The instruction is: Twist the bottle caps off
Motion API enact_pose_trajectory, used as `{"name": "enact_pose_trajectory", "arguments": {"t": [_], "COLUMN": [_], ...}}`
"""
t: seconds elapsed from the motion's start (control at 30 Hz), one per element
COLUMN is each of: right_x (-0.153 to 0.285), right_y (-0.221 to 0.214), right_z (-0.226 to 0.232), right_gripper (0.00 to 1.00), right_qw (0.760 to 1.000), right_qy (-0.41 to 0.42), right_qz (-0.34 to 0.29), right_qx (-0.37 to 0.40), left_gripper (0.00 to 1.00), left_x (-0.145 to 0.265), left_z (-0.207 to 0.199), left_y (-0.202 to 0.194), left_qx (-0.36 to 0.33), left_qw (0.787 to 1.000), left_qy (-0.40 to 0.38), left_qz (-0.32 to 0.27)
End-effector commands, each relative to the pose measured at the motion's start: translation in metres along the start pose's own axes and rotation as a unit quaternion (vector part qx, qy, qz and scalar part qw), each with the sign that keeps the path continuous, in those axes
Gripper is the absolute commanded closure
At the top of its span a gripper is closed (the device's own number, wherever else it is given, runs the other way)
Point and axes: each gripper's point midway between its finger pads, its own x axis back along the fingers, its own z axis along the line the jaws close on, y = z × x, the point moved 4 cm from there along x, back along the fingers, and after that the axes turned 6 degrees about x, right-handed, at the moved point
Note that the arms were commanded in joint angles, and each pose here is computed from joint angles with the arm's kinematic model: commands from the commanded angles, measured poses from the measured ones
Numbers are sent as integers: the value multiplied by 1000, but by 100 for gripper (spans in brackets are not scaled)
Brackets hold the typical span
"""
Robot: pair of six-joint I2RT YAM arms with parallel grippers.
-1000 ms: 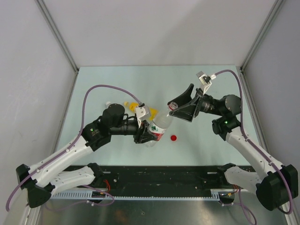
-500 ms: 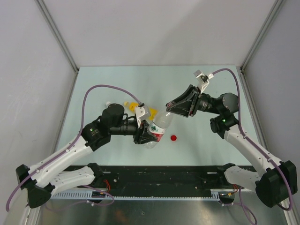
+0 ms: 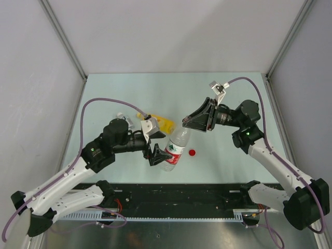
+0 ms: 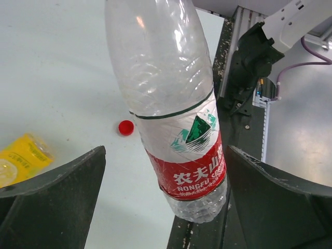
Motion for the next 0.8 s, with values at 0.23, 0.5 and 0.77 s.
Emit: {"name": "enact_pose_trajectory", "arguments": {"t": [0.23,0.5,0.77], "right_x": [11,34,67], "right_y": [8,0,-12], "right_z": [-16,-67,-117], "right_gripper": [100,100,100], "right_qw": [997,983,954], "right_qy": [-74,-173,-269], "right_qz": [-4,-2,-6], "right_qx": [10,-63,-131], "left_gripper": [0,1,0], "left_x": [10,14,6], "left_z": [21,28,31], "left_y": [19,21,11], "left_qx": [-45,-54,-47], "left_qw": [994,991,993], "left_qy": [85,113,107], "left_qz": [-42,-46,-27]}}
